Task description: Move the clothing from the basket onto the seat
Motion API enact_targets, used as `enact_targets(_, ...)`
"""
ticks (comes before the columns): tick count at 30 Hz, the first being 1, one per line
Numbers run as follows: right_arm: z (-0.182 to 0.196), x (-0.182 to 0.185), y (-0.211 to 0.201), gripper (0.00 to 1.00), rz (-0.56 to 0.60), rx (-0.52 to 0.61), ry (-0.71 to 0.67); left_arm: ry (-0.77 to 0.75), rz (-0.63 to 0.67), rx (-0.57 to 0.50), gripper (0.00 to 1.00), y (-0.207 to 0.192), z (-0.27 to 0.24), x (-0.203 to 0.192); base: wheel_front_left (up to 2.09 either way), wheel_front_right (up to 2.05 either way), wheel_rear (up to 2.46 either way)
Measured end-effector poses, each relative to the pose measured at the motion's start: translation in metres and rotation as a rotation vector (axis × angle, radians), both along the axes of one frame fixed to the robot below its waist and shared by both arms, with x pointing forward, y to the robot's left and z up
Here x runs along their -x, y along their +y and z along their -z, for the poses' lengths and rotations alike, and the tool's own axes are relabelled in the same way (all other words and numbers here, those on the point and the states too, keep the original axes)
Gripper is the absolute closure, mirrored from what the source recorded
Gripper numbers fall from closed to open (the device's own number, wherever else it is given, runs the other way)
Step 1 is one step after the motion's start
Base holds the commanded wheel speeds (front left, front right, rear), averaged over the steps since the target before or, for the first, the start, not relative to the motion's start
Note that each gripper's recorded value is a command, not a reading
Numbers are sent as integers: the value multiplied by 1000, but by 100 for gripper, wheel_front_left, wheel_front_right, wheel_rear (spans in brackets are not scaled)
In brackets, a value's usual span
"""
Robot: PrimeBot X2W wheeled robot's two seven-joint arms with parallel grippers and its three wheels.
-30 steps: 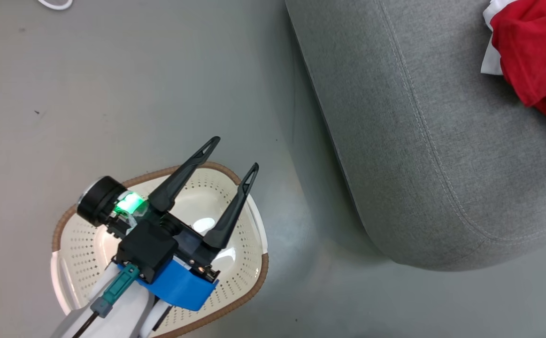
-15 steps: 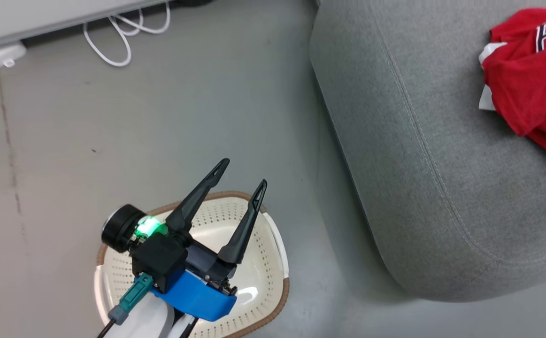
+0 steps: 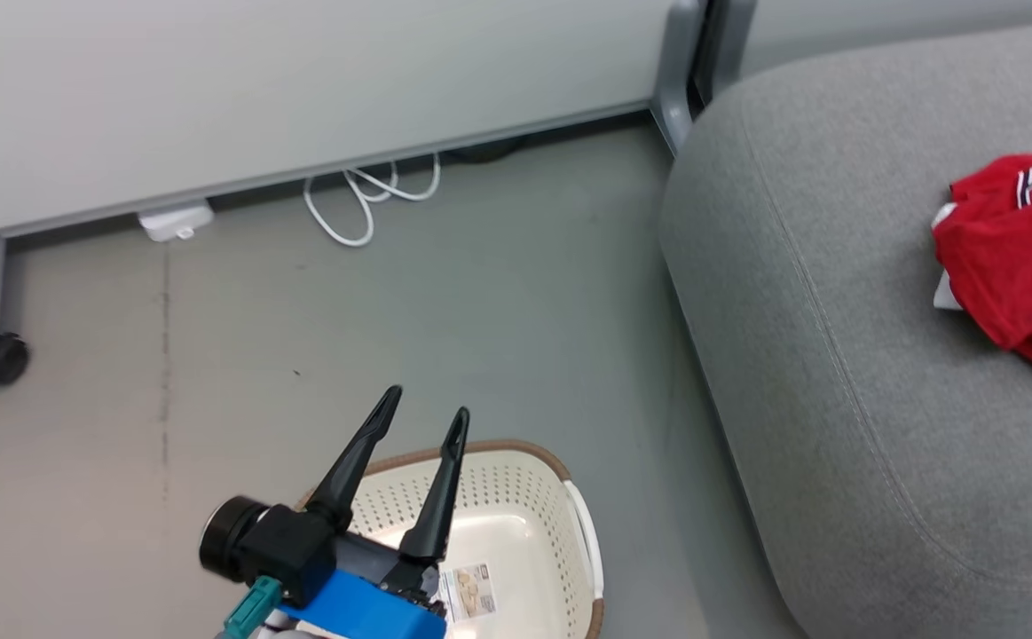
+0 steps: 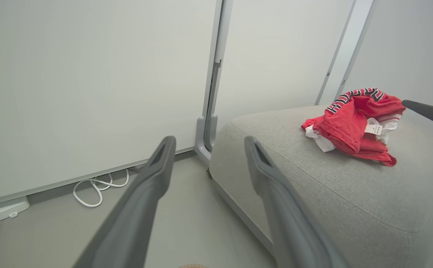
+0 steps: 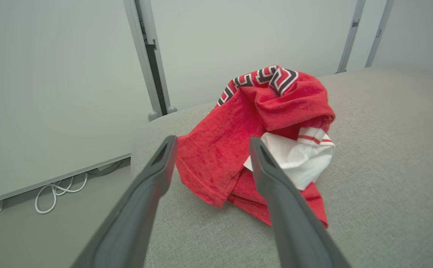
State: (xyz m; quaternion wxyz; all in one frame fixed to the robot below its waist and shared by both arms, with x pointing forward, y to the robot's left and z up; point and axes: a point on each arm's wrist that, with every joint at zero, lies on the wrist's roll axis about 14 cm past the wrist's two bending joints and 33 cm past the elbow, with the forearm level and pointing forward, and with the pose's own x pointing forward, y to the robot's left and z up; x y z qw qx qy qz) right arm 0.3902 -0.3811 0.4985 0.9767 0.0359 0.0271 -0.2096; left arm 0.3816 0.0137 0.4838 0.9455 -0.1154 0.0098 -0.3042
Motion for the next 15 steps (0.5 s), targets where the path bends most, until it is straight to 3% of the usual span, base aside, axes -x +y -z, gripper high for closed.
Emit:
enact_targets(7, -5, 11, 70, 0, -176, 36, 8, -4, -172, -28, 0, 49, -4, 16, 0, 0, 0)
enact_targets(15, -8, 30, 121, 0, -283, 52, -3, -15, -307, -31, 0, 87, -10, 36, 0, 0, 0)
